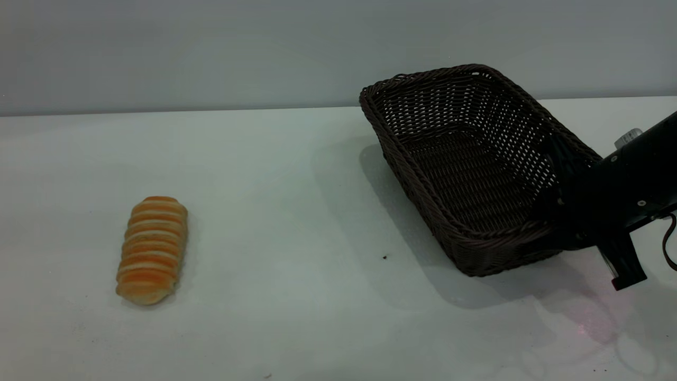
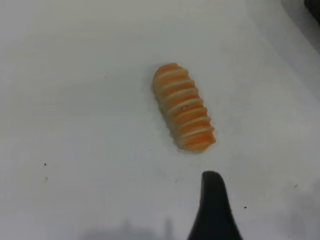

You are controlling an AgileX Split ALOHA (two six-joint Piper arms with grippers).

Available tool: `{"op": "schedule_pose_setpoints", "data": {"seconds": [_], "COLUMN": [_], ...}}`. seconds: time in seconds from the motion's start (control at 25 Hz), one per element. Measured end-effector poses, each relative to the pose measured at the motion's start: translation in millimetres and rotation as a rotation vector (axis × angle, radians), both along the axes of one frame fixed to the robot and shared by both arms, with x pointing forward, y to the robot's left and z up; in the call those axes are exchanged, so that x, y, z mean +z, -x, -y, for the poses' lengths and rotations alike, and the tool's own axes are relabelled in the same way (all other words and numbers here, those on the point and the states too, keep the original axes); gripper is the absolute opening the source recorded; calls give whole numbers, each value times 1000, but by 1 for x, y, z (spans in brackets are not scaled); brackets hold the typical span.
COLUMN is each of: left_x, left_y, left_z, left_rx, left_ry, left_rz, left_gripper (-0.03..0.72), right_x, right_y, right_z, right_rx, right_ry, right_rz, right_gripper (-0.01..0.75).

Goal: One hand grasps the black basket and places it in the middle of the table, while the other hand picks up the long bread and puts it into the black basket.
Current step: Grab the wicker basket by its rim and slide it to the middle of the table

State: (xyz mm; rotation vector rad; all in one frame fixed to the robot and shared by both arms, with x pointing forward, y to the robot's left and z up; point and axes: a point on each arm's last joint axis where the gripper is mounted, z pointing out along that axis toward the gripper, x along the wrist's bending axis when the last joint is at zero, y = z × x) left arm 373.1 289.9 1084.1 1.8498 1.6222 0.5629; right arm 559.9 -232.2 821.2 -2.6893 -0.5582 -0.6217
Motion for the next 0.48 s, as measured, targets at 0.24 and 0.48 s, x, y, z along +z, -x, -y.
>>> {"op": "schedule_pose_setpoints", "data": {"seconds": [0.24,0.48], "left_x": [0,0], "left_y": [0,0], "left_z": [0,0], "left_rx": [0,0], "left_ry": [1,1], "left_rz": [0,-1], "left_gripper": [563,563], "right_x": [3,35], "right_y": [-3,-33], "right_z": [-3,-18], "right_rx": [136,614], "right_ry": [15,45], "right_rz": [37,167], "right_gripper": [96,96]}}
